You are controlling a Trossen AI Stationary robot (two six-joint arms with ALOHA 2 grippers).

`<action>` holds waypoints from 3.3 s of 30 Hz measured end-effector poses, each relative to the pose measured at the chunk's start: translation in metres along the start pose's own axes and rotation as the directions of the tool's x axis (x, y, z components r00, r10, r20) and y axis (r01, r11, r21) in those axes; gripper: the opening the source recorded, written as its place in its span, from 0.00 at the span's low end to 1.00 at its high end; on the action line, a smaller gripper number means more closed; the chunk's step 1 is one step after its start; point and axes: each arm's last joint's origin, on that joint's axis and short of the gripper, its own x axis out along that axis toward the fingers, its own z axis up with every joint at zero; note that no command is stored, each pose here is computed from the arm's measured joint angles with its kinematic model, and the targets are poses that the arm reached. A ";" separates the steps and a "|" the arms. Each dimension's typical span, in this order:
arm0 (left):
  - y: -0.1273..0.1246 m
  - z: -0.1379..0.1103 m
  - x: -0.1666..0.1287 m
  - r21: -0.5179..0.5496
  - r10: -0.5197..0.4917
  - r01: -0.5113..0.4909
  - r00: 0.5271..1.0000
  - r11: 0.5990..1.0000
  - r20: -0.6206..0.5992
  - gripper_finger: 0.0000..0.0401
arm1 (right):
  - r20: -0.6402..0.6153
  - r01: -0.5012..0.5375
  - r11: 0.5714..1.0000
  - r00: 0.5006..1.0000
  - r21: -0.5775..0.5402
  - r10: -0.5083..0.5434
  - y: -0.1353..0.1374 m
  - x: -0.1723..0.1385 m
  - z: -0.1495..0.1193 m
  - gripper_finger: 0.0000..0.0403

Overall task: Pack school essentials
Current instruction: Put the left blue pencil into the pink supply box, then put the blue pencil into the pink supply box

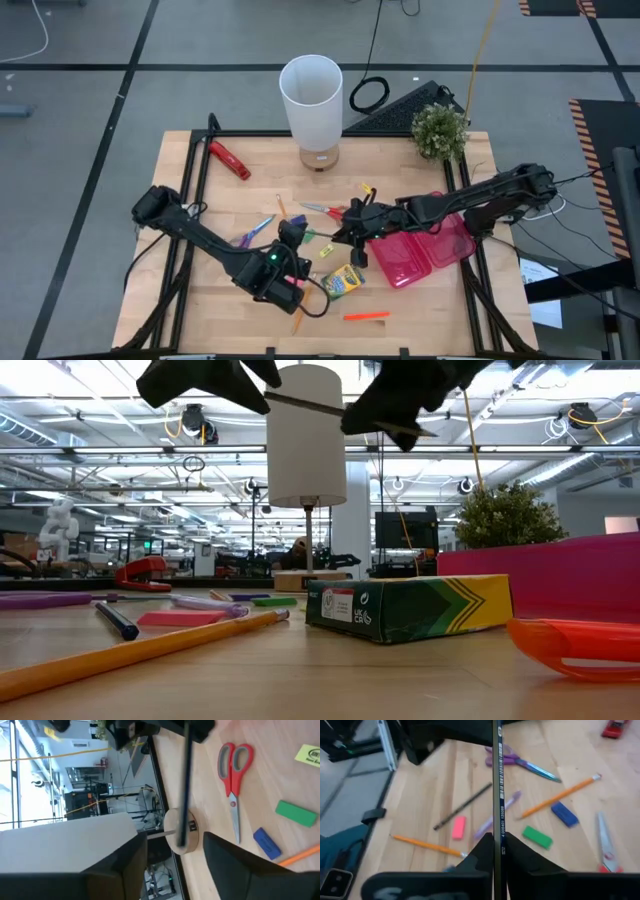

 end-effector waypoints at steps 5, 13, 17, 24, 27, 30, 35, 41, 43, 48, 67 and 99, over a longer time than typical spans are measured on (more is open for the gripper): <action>-0.001 -0.001 -0.004 -0.021 0.000 0.000 1.000 1.000 0.006 0.54 | -0.082 0.114 0.993 0.990 0.034 -0.111 -0.001 -0.023 -0.007 0.04; 0.030 -0.026 -0.011 -0.258 -0.042 0.035 0.999 0.965 -0.021 0.49 | -0.218 0.403 0.895 0.906 0.189 -0.362 0.005 -0.064 -0.030 0.04; 0.049 -0.040 -0.011 -0.413 -0.127 0.109 0.992 0.904 -0.015 0.46 | -0.239 0.468 0.850 0.878 0.241 -0.416 0.019 -0.070 -0.044 0.04; 0.062 -0.049 -0.002 -0.521 -0.250 0.209 0.968 0.828 -0.009 0.41 | -0.274 0.480 0.819 0.872 0.314 -0.405 0.041 -0.067 -0.062 0.04; 0.063 -0.050 0.002 -0.541 -0.270 0.219 0.963 0.812 -0.015 0.39 | -0.305 0.501 0.800 0.859 0.331 -0.411 0.047 -0.069 -0.070 0.05; 0.061 -0.048 0.008 -0.568 -0.296 0.240 0.955 0.787 -0.007 0.38 | -0.345 0.543 0.761 0.832 0.355 -0.434 0.051 -0.072 -0.078 0.05; 0.051 -0.046 0.013 -0.582 -0.361 0.306 0.932 0.754 0.022 0.38 | -0.396 0.605 0.701 0.790 0.377 -0.468 0.057 -0.073 -0.092 0.05; 0.040 -0.042 0.013 -0.584 -0.415 0.376 0.907 0.720 0.072 0.38 | -0.434 0.627 0.661 0.773 0.412 -0.463 0.059 -0.065 -0.107 0.05; 0.035 -0.041 0.011 -0.581 -0.438 0.401 0.895 0.708 0.084 0.38 | -0.460 0.642 0.644 0.760 0.416 -0.460 0.057 -0.060 -0.114 0.05; 0.026 -0.041 0.004 -0.573 -0.454 0.419 0.887 0.704 0.090 0.38 | -0.494 0.650 0.615 0.752 0.446 -0.437 0.049 -0.051 -0.130 0.05; 0.019 -0.036 0.001 -0.533 -0.444 0.446 0.885 0.719 0.142 0.38 | -0.488 0.644 0.583 0.761 0.495 -0.426 0.028 -0.039 -0.158 0.06; -0.021 -0.042 -0.003 -0.512 -0.537 0.529 0.830 0.676 0.149 0.38 | -0.324 0.476 0.717 0.878 0.509 -0.353 0.030 -0.063 -0.131 0.32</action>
